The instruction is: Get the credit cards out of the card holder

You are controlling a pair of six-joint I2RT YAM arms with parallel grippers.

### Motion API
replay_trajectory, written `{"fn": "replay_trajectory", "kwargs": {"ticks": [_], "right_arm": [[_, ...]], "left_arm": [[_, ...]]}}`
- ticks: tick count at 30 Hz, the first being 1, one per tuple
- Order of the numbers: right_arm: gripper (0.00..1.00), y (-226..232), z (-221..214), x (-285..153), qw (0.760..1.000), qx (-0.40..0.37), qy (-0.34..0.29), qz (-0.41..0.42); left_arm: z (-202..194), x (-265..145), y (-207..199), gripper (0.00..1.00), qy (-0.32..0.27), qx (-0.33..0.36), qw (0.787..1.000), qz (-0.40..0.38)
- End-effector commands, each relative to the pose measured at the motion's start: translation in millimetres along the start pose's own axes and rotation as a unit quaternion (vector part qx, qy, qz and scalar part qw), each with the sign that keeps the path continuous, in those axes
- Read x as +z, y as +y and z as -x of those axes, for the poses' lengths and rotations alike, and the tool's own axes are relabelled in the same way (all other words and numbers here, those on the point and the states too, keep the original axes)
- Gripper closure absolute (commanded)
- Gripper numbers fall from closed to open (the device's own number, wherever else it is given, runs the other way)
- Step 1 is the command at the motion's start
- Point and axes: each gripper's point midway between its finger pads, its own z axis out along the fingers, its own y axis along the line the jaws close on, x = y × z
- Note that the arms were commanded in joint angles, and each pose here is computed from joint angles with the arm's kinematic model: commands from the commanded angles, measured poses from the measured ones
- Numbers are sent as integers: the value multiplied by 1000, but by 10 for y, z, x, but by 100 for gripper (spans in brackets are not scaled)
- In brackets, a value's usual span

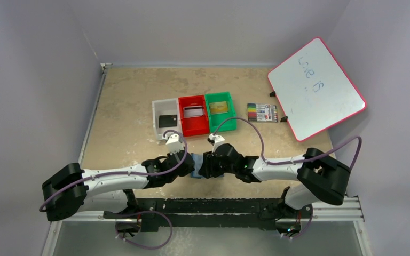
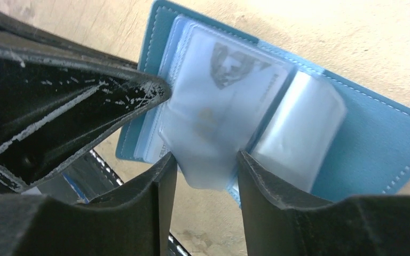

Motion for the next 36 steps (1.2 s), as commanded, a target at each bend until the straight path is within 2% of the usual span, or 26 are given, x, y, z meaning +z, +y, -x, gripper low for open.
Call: {"fn": "replay_trajectory", "kwargs": {"ticks": [1, 6, 13, 25, 29, 36], "right_arm": [[54, -35, 249, -39, 997, 37, -53, -31], [58, -37, 190, -90, 997, 57, -49, -25], [59, -381, 319, -188, 983, 90, -88, -131], [46, -710, 449, -625, 955, 133, -150, -221], [46, -644, 507, -795, 955, 144, -171, -192], [47, -156, 751, -999, 967, 122, -221, -40]], "left_arm": [[109, -46, -268, 100, -9, -11, 999, -35], [96, -39, -249, 100, -8, -9, 999, -32], [83, -37, -228, 100, -7, -9, 999, -31], [76, -25, -218, 100, -6, -6, 1000, -27], [74, -23, -217, 100, -6, -5, 1000, -27], [75, -23, -232, 100, -5, -5, 1000, -29]]}}
